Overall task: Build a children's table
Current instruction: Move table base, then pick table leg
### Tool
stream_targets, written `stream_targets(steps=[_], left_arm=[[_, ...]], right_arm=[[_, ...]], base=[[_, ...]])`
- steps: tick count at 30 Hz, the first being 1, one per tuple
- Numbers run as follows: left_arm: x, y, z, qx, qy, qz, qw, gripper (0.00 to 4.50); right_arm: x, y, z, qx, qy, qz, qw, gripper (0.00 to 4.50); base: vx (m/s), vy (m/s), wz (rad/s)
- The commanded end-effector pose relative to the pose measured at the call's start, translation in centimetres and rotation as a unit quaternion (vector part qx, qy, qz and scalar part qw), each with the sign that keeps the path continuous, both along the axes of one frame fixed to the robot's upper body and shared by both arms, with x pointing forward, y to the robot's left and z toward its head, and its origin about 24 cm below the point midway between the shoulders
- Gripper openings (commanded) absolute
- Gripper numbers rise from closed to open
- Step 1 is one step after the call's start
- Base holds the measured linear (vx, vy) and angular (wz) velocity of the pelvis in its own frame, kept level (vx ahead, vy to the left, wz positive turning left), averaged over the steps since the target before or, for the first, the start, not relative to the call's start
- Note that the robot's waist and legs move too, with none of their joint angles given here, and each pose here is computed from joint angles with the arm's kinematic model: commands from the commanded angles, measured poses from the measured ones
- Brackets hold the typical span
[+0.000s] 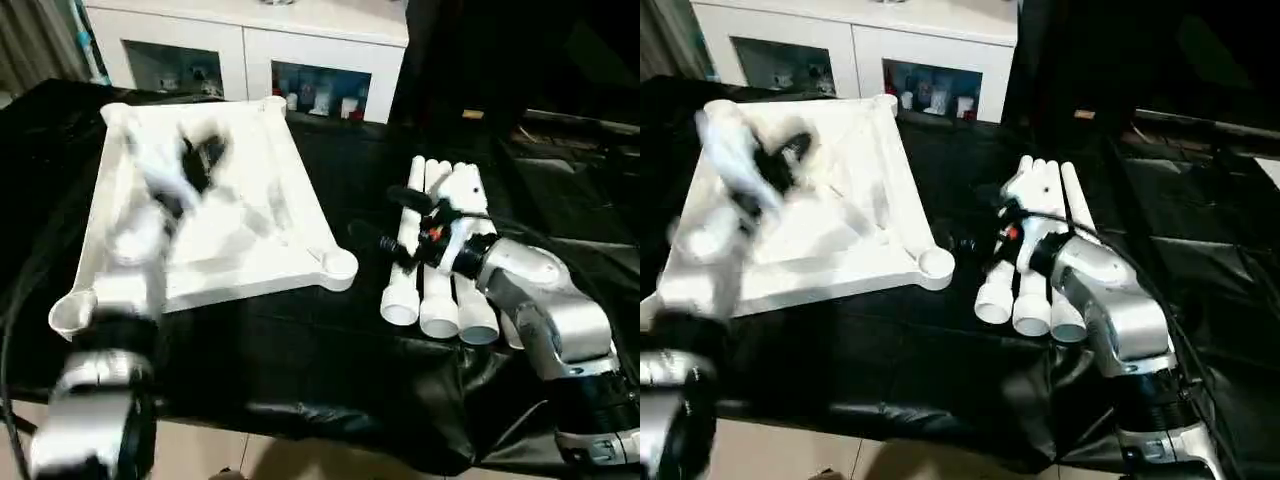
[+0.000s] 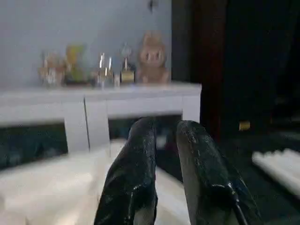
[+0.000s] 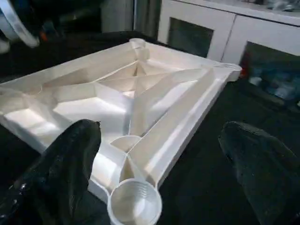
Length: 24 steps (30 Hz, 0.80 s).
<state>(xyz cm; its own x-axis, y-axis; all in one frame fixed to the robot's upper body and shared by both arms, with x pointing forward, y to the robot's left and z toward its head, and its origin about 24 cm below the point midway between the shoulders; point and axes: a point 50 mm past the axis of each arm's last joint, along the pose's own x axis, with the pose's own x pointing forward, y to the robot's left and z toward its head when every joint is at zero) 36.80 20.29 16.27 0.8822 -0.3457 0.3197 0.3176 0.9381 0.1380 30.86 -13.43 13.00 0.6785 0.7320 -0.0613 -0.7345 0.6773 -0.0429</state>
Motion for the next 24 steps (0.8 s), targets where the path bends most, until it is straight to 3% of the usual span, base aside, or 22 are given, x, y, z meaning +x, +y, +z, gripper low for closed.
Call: stream_targets(steps=[1, 3, 4, 6, 7, 8, 9, 10, 11, 14, 17, 24], left_arm=[[0.0, -0.2, 0.5, 0.02, 0.001, -0.025, 0.999, 0.96], [-0.2, -0.3, 0.1, 0.115, 0.036, -0.083, 0.989, 0.96], [-0.2, -0.3, 0.1, 0.115, 0.036, -0.083, 0.989, 0.96], [-1.2, -0.5, -1.2, 0.189, 0.069, -0.153, 0.967, 0.96], [-2.5, -0.4, -3.0, 0.231, 0.123, -0.219, 0.94, 0.96], [-3.3, -0.3, -3.9, 0.249, 0.149, -0.254, 0.923, 0.96], [-4.1, -0.3, -4.6, 0.257, 0.178, -0.285, 0.906, 0.96], [-4.4, -0.3, -4.8, 0.263, 0.183, -0.296, 0.9, 0.96], [-5.4, -0.5, -5.4, 0.265, 0.206, -0.332, 0.881, 0.96], [-6.8, -1.1, -5.9, 0.26, 0.235, -0.377, 0.857, 0.96], [-7.4, -1.7, -6.4, 0.257, 0.252, -0.385, 0.85, 0.96], [-7.5, -1.3, -6.5, 0.253, 0.258, -0.359, 0.861, 0.96]], right_arm=[[0.0, -0.3, 0.5, 0.004, -0.006, -0.009, 1.0, 4.5], [0.0, -0.4, 0.3, 0.001, -0.003, -0.023, 1.0, 4.5], [0.0, -0.4, 0.3, 0.001, -0.003, -0.023, 1.0, 4.5], [0.3, -0.6, 0.2, 0.003, 0.002, -0.048, 0.999, 4.5], [0.7, -1.0, 0.2, 0.001, 0.012, -0.086, 0.996, 4.5], [0.9, -1.3, 0.2, -0.002, 0.019, -0.107, 0.994, 4.5], [1.0, -1.3, 0.1, -0.002, 0.029, -0.114, 0.993, 4.5], [1.0, -1.3, 0.0, -0.006, 0.036, -0.116, 0.993, 4.5], [1.0, -1.3, -0.2, -0.016, 0.06, -0.117, 0.991, 4.5], [0.9, -0.7, -0.6, -0.017, 0.09, -0.119, 0.989, 4.5], [1.9, -0.5, -1.3, -0.005, 0.139, -0.164, 0.977, 4.5], [4.2, -0.6, -2.7, -0.059, 0.189, -0.244, 0.949, 4.5]], base=[[0.0, 0.0, 0.0], [0.0, 0.0, 0.0], [0.0, 0.0, 0.0], [0.0, 0.0, 0.0], [0.0, 0.0, 0.0], [0.0, 0.0, 0.0], [0.0, 0.0, 0.0], [0.0, 0.0, 0.0], [0.0, 0.0, 0.0], [0.0, 0.0, 0.0], [0.0, 0.0, 0.0], [0.0, 0.0, 0.0]])
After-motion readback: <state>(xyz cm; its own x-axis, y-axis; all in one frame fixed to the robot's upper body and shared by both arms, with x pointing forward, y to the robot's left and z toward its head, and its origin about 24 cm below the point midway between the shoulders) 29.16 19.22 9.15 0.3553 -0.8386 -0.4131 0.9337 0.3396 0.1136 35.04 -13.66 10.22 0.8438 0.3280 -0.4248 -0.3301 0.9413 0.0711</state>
